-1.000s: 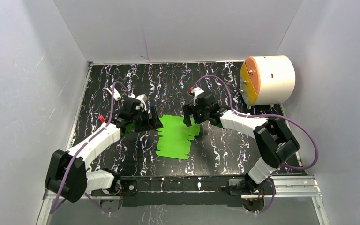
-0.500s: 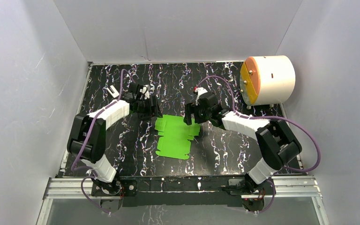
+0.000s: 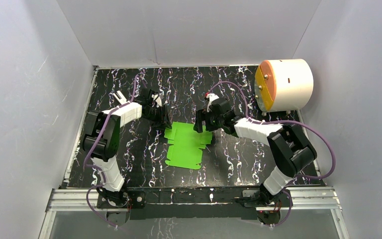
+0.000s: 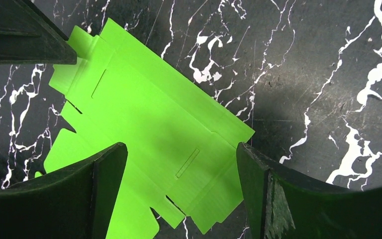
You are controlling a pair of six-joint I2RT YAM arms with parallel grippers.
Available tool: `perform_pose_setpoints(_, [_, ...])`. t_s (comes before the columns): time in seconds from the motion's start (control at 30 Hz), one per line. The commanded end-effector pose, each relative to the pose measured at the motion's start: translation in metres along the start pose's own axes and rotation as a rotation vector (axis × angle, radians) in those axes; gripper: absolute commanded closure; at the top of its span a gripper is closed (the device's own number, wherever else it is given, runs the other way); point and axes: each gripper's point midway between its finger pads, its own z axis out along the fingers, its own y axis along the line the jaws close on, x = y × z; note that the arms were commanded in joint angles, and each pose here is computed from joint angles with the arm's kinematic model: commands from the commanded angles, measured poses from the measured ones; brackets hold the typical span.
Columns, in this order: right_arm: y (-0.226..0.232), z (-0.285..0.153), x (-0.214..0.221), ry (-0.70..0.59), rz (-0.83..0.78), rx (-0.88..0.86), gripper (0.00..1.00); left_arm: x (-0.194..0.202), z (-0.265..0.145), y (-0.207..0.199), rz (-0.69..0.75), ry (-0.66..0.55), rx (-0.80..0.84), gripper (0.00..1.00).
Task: Fold the paper box
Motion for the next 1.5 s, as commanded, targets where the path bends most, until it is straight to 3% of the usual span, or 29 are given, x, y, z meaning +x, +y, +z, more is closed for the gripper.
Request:
perform_pose_setpoints(0.0, [0.006,0.001,-0.021,-0.076,0.001,-0.05,0.11,0.006,-0.001,-0.002,0.005,0.037,0.024,0.62])
perform_pose_setpoints(0.13, [0.002,0.0,-0.021,-0.07,0.021,-0.071,0.12,0.01,0.004,-0.001,0.007,0.059,0.033,0.67])
perform_pose_setpoints(0.5, [-0.01,-0.006,-0.019,-0.06,0.06,-0.122,0.12,0.013,-0.01,-0.011,0.09,0.043,0.087,0.99])
perform_pose_setpoints(0.8, [-0.025,-0.019,-0.015,-0.059,0.11,-0.167,0.11,0.006,-0.04,-0.03,0.208,-0.071,0.149,1.0])
perform_pose_setpoints(1.13, [-0.023,-0.022,0.005,-0.036,0.189,-0.25,0.13,0.003,-0.061,-0.042,0.237,-0.172,0.186,1.0])
perform_pose_setpoints(1.3, [-0.02,-0.024,0.015,-0.029,0.218,-0.292,0.16,-0.001,-0.067,-0.05,0.201,-0.219,0.219,1.0])
perform_pose_setpoints(1.47, [-0.011,-0.028,0.018,-0.037,0.209,-0.353,0.26,0.002,-0.068,-0.05,0.18,-0.227,0.222,1.0])
